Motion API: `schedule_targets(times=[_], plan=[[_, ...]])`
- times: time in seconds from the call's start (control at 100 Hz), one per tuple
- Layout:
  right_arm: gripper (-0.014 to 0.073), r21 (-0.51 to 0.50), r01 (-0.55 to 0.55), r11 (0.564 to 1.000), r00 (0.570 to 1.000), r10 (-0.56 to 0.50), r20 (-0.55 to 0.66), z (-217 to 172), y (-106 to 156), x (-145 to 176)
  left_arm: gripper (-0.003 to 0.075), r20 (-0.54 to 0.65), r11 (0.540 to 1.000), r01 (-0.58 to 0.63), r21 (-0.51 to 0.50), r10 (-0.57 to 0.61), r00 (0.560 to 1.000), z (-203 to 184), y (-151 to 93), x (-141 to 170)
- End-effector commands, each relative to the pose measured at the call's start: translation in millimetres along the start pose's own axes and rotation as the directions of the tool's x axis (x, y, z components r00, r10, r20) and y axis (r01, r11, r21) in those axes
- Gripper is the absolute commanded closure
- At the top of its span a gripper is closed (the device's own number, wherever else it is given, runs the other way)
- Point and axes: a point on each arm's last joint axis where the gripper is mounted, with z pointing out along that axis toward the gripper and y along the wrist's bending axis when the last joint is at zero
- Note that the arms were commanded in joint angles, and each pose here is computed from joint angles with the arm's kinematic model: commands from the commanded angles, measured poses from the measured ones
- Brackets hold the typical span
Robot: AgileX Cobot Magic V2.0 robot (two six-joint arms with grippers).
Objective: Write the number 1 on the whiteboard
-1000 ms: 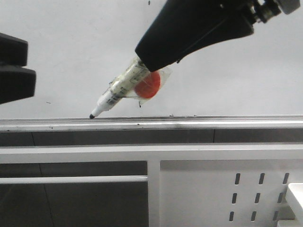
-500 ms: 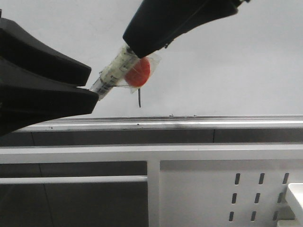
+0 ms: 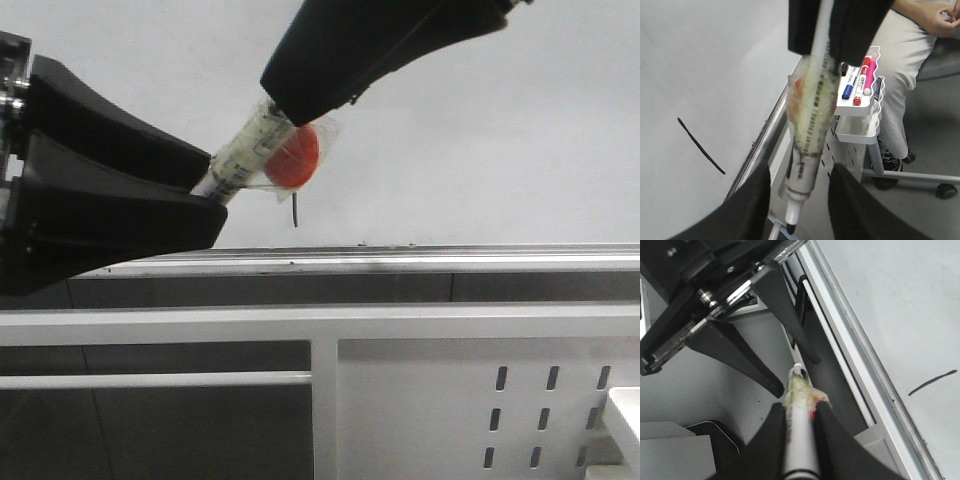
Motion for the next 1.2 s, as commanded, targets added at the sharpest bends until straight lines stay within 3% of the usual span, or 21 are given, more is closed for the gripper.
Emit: schedule_targets(times=[0.0,0.43,0.53,0.63,0.93,1.02,1.19], plan=[[0.0664,0.039,-0.007,0.999,0.996,0.004,0.086,-10.7,-3.3,-15.3,0.0460,0.104,1.000,0.029,-0.013,-0.027,0.994,-0.3,4.6,-16.9],[0.0664,0.037,-0.015,0.999,0.996,0.012,0.091,-10.7,-3.1,-15.7,0.0468,0.104,1.000,0.027,-0.013,-0.026,0.994,-0.3,4.6,-16.9],[0.0664,0.035,-0.019,0.999,0.996,0.016,0.093,-10.7,-3.0,-15.9,0.0566,0.110,1.000,0.027,-0.011,-0.026,0.994,-0.3,4.3,-17.5],[0.0664,0.034,-0.021,0.999,0.995,0.017,0.094,-10.7,-2.9,-15.9,0.0739,0.128,1.000,0.023,-0.004,-0.023,0.992,-0.5,3.7,-19.1],[0.0659,0.027,-0.030,0.999,0.994,0.027,0.105,-10.9,-2.3,-17.1,0.0740,0.148,1.000,0.022,0.003,-0.023,0.989,-0.8,3.1,-21.0],[0.0550,0.011,-0.011,1.000,0.995,0.009,0.095,-10.8,-0.7,-16.2,0.0740,0.148,1.000,0.022,0.003,-0.023,0.989,-0.8,3.1,-21.0],[0.0056,0.038,-0.023,0.999,0.992,0.018,0.125,-11.1,-3.3,-18.9,0.0740,0.148,1.000,0.022,0.003,-0.023,0.989,-0.8,3.1,-21.0]])
